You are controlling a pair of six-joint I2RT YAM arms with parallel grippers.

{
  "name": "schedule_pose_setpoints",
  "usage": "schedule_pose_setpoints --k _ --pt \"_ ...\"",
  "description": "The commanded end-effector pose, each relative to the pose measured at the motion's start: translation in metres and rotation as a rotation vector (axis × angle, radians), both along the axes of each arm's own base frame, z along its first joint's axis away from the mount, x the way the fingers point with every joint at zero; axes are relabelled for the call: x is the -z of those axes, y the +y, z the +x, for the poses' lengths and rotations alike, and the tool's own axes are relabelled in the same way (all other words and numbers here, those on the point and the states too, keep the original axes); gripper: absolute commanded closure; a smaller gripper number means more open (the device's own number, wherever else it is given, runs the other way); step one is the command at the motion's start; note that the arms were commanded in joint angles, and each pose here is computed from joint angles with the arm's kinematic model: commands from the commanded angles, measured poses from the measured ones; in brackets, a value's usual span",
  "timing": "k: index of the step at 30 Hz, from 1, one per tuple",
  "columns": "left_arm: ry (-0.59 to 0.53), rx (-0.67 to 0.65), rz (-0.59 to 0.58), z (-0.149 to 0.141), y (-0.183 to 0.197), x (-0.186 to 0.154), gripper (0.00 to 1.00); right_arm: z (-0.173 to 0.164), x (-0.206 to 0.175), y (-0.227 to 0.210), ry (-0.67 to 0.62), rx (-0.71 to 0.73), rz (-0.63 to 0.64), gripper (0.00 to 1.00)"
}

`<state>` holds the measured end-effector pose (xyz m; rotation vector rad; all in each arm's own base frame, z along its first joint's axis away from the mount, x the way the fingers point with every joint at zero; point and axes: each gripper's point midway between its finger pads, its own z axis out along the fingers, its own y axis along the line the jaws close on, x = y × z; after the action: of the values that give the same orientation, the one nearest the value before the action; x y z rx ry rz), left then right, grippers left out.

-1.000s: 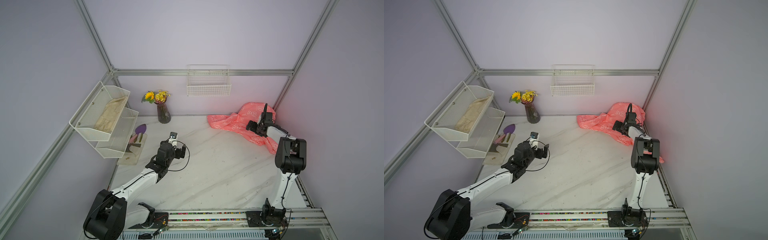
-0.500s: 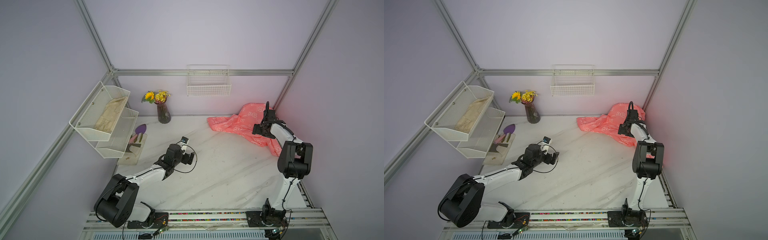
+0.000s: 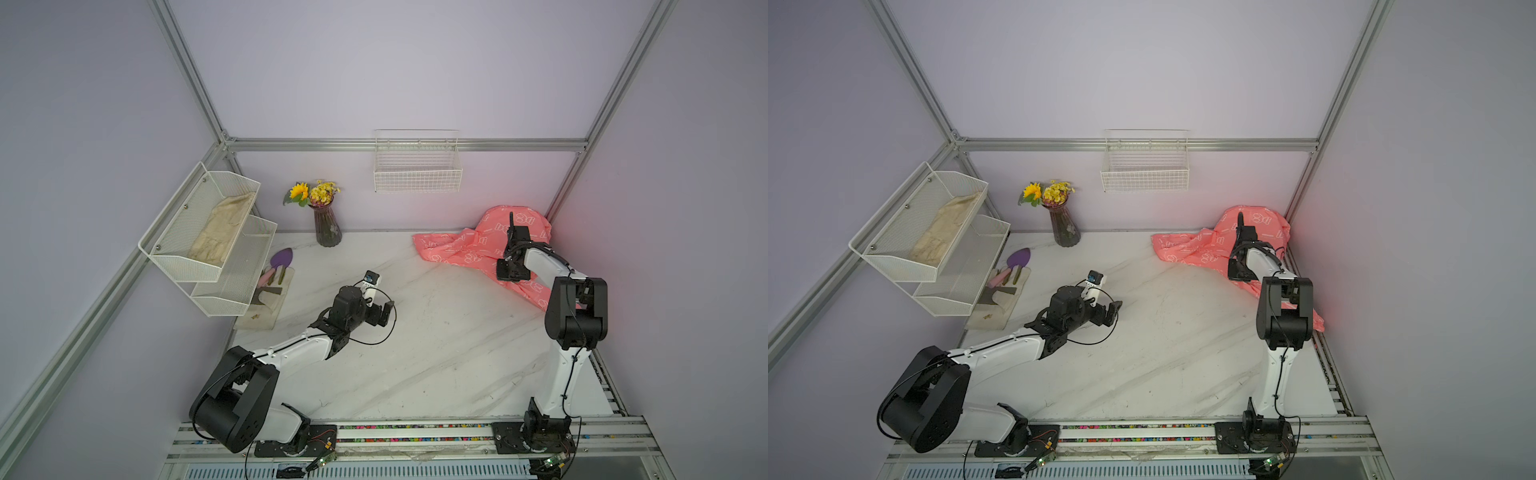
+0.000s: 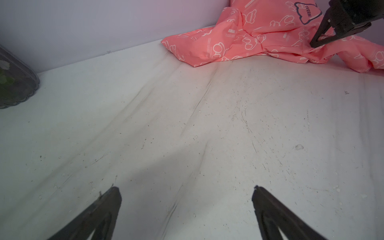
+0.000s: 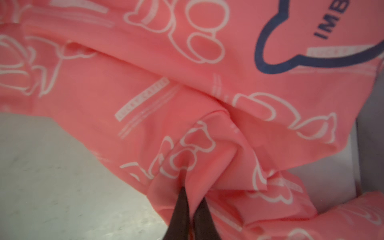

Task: Unzip the jacket
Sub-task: Move the jacket to the center of the board.

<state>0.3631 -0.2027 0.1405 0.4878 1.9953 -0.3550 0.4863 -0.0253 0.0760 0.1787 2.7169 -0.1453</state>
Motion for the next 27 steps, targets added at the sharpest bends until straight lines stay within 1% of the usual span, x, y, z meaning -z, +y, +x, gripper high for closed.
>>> schedule_pose_setpoints --k 1,6,10,13,14,15,17,21,23,24,25,26,27 --pt "-0.082 0.017 -0.091 0.011 -0.016 -0.039 0.00 0.006 -0.059 0.072 -0.098 -0.215 0.064 1.00" --pt "-0.097 0.020 -0.100 0.000 -0.016 -0.044 0.00 -0.012 -0.114 0.136 -0.183 -0.385 0.132 1.00" --pt "-0.117 0.009 -0.127 -0.009 -0.011 -0.051 0.00 -0.043 -0.157 0.183 -0.243 -0.535 0.280 1.00" --pt "-0.140 -0.002 -0.130 -0.013 -0.007 -0.055 0.00 -0.074 -0.186 0.207 -0.289 -0.624 0.397 1.00" --pt "-0.146 -0.008 -0.129 -0.013 -0.005 -0.056 0.00 -0.083 -0.193 0.210 -0.304 -0.639 0.419 1.00" --pt "-0.149 -0.015 -0.128 -0.013 -0.003 -0.057 0.00 -0.091 -0.198 0.210 -0.315 -0.635 0.428 1.00" --pt "-0.151 -0.039 -0.132 -0.011 0.000 -0.060 0.00 -0.102 -0.193 0.199 -0.315 -0.570 0.407 1.00" --pt "-0.151 -0.110 -0.165 -0.005 0.007 -0.067 0.00 -0.119 -0.134 0.152 -0.187 -0.321 0.259 1.00" --pt "-0.160 -0.150 -0.173 -0.002 0.013 -0.072 0.00 -0.127 -0.103 0.123 -0.138 -0.217 0.135 1.00" --pt "-0.165 -0.172 -0.167 -0.001 0.017 -0.073 0.00 -0.130 -0.094 0.111 -0.120 -0.174 0.082 0.95" --pt "-0.166 -0.189 -0.159 0.000 0.020 -0.074 0.00 -0.132 -0.089 0.103 -0.108 -0.151 0.046 0.83" --pt "-0.164 -0.202 -0.151 0.000 0.023 -0.074 0.00 -0.130 -0.092 0.097 -0.117 -0.141 0.005 0.62" --pt "-0.153 -0.227 -0.163 0.000 0.026 -0.076 0.00 -0.127 -0.096 0.098 -0.124 -0.150 -0.009 0.49"
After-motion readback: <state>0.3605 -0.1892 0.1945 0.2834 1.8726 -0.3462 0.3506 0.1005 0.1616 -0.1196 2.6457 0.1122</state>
